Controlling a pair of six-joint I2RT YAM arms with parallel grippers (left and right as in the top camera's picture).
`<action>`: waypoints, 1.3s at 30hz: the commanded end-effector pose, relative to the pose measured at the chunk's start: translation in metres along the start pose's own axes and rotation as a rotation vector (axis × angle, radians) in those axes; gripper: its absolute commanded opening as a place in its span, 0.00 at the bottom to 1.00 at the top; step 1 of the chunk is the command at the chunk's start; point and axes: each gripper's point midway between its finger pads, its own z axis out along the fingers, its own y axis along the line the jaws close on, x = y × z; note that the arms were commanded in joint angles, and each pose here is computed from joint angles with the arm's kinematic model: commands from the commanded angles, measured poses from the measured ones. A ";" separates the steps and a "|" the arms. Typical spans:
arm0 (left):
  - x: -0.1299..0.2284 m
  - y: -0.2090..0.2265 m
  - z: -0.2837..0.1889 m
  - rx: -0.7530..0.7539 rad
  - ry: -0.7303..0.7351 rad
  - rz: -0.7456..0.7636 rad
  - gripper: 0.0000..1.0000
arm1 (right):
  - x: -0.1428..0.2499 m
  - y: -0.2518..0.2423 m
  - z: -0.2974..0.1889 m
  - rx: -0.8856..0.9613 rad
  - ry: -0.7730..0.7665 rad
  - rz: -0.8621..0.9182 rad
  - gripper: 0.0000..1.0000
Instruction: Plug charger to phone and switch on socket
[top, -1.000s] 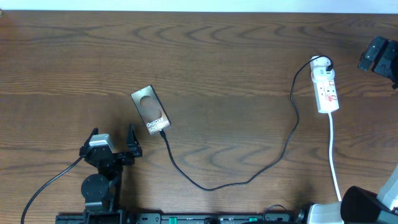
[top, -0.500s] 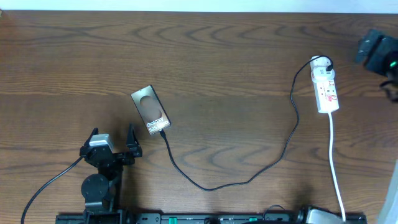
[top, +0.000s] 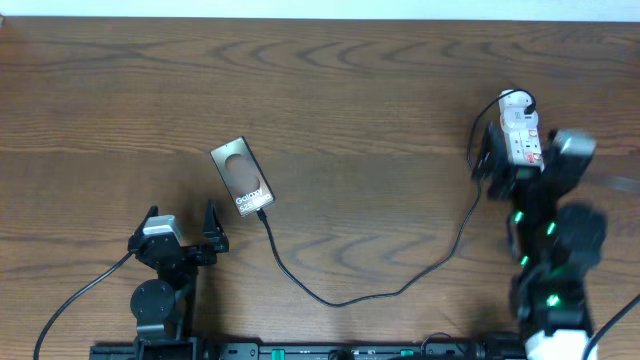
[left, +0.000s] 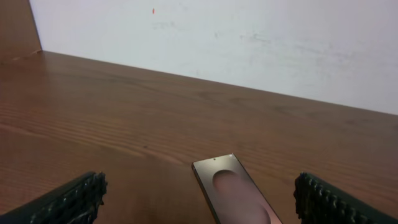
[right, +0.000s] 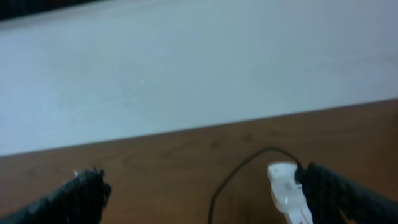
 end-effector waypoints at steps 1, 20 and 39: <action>0.015 0.006 0.001 -0.029 0.043 -0.005 0.98 | 0.033 -0.004 -0.018 -0.008 -0.025 0.006 0.99; 0.015 0.006 0.001 -0.029 0.043 -0.005 0.98 | 0.115 -0.022 -0.060 0.023 0.055 -0.222 0.99; 0.015 0.006 0.001 -0.029 0.043 -0.005 0.98 | 0.109 -0.026 -0.061 0.041 0.034 -0.333 0.99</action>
